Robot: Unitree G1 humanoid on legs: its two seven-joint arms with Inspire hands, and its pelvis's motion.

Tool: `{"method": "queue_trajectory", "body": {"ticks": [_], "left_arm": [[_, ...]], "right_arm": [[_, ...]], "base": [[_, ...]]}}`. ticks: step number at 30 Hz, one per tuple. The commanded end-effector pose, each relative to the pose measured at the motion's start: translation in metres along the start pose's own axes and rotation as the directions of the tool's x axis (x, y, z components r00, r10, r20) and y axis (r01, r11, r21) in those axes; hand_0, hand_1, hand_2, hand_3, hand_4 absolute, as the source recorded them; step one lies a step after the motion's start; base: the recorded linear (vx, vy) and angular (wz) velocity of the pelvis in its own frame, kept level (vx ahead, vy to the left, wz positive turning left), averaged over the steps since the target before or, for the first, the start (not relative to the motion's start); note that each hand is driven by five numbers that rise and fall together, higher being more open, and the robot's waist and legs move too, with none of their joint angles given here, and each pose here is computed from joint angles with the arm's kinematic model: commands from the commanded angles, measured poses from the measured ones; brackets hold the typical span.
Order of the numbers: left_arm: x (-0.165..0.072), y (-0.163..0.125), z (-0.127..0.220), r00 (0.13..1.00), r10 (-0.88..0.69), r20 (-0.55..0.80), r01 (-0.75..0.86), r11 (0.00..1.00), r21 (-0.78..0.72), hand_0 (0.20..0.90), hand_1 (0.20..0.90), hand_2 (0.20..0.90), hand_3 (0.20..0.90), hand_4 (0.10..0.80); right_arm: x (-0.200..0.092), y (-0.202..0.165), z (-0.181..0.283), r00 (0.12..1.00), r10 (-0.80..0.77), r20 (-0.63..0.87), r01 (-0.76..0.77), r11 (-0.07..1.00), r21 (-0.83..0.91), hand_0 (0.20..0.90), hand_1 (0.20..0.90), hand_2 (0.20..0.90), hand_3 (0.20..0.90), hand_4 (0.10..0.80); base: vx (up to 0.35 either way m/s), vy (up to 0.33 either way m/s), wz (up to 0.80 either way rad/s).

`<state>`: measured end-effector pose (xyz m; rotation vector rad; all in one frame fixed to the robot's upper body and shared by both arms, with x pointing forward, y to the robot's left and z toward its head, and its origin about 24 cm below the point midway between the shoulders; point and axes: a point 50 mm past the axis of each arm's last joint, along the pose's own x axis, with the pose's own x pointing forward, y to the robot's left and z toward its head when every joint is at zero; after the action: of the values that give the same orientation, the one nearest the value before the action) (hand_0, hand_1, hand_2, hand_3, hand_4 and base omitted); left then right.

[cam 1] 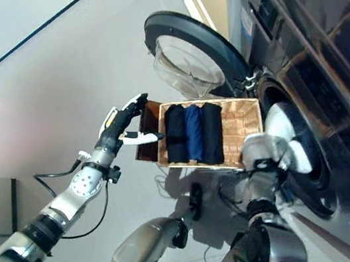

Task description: Pick up the clothes and place them into the washing machine

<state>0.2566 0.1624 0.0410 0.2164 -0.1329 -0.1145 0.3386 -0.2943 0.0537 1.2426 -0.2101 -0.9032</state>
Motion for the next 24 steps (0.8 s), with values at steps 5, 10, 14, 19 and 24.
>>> {"method": "queue_trajectory", "body": {"ticks": [5, 10, 14, 19, 24], "left_arm": [[0.013, 0.033, 0.048, 0.966, 0.073, 0.248, -0.077, 0.997, 0.005, 0.900, 0.900, 0.900, 0.900, 0.800], [0.014, 0.035, 0.043, 0.970, 0.101, 0.221, -0.107, 0.994, 0.014, 0.900, 0.900, 0.900, 0.900, 0.800], [0.013, 0.037, 0.043, 0.967, 0.124, 0.221, -0.128, 0.992, 0.005, 0.900, 0.900, 0.900, 0.900, 0.800], [0.014, 0.033, 0.044, 0.964, 0.136, 0.228, -0.137, 0.991, -0.012, 0.900, 0.900, 0.900, 0.900, 0.800], [0.015, 0.028, 0.044, 0.968, 0.107, 0.228, -0.108, 0.994, -0.010, 0.900, 0.900, 0.900, 0.900, 0.800]], "right_arm": [[-0.040, 0.212, 0.110, 0.766, 0.507, 0.395, -0.548, 0.836, -0.009, 0.200, 0.200, 0.200, 0.200, 0.300], [-0.054, 0.233, 0.118, 0.722, 0.554, 0.415, -0.581, 0.811, -0.073, 0.900, 0.900, 0.900, 0.900, 0.800], [-0.036, 0.212, 0.109, 0.786, 0.496, 0.369, -0.508, 0.858, -0.072, 0.900, 0.900, 0.900, 0.900, 0.800], [-0.018, 0.182, 0.083, 0.859, 0.430, 0.276, -0.426, 0.901, -0.078, 0.900, 0.900, 0.900, 0.900, 0.800], [-0.005, 0.143, 0.046, 0.927, 0.348, 0.139, -0.335, 0.936, -0.107, 0.900, 0.900, 0.900, 0.900, 0.800]], "base": [[0.041, -0.027, 0.03], [0.043, -0.021, 0.06], [0.010, -0.002, 0.00], [0.000, 0.000, 0.00], [0.000, 0.000, 0.00]]}}
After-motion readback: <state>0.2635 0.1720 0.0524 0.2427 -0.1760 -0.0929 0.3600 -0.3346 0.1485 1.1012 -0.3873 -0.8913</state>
